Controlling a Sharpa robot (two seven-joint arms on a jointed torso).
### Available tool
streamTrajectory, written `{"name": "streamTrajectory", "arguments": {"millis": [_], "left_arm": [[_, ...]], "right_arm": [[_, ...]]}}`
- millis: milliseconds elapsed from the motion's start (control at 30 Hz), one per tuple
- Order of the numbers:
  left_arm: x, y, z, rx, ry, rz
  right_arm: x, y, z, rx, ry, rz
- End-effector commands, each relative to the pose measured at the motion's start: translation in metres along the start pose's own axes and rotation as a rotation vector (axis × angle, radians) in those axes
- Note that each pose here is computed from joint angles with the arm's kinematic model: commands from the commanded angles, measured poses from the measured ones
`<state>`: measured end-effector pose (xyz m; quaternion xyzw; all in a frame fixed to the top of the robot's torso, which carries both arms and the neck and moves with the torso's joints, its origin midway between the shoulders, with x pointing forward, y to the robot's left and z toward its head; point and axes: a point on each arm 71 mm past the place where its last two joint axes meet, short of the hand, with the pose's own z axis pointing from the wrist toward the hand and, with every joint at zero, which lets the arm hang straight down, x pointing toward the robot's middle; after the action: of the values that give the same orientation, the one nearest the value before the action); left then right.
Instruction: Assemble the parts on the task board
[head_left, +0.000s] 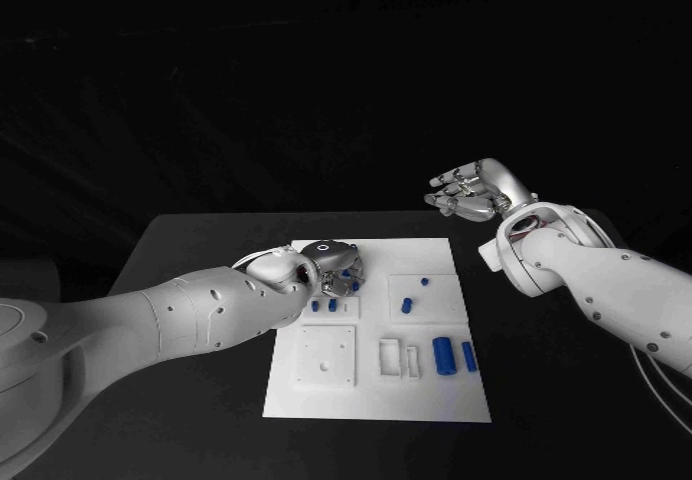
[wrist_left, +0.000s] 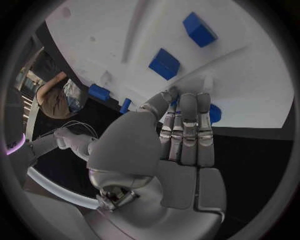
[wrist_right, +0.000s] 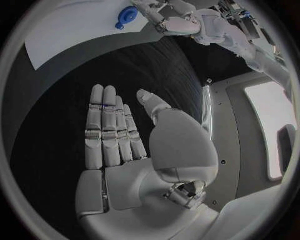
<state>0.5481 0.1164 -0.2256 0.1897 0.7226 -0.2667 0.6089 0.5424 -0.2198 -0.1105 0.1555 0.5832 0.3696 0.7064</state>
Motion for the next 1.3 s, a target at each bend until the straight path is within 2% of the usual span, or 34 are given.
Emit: {"name": "streamTrajectory", "arguments": {"millis": [33,300,500,667,1300], "left_arm": [[0.0036,-0.0012,0.0009,0.005,0.021,0.007],[0.0075,0.0011,0.0014,-0.010,0.050,0.005],[0.0088,-0.0012,0.0018,-0.001,0.059,-0.003],[0.0083,-0.0028,0.0020,0.007,0.049,-0.017],[0.0056,0.0032,-0.0001,-0.012,0.016,-0.049]], "right_arm": [[-0.0003,0.0022,0.0001,-0.020,-0.014,0.016],[-0.0002,0.0021,0.0002,-0.020,-0.015,0.019],[0.0000,0.0022,0.0004,-0.019,-0.016,0.020],[0.0004,0.0020,0.0006,-0.018,-0.015,0.021],[0.0019,0.0016,0.0015,-0.013,-0.014,0.022]]}}
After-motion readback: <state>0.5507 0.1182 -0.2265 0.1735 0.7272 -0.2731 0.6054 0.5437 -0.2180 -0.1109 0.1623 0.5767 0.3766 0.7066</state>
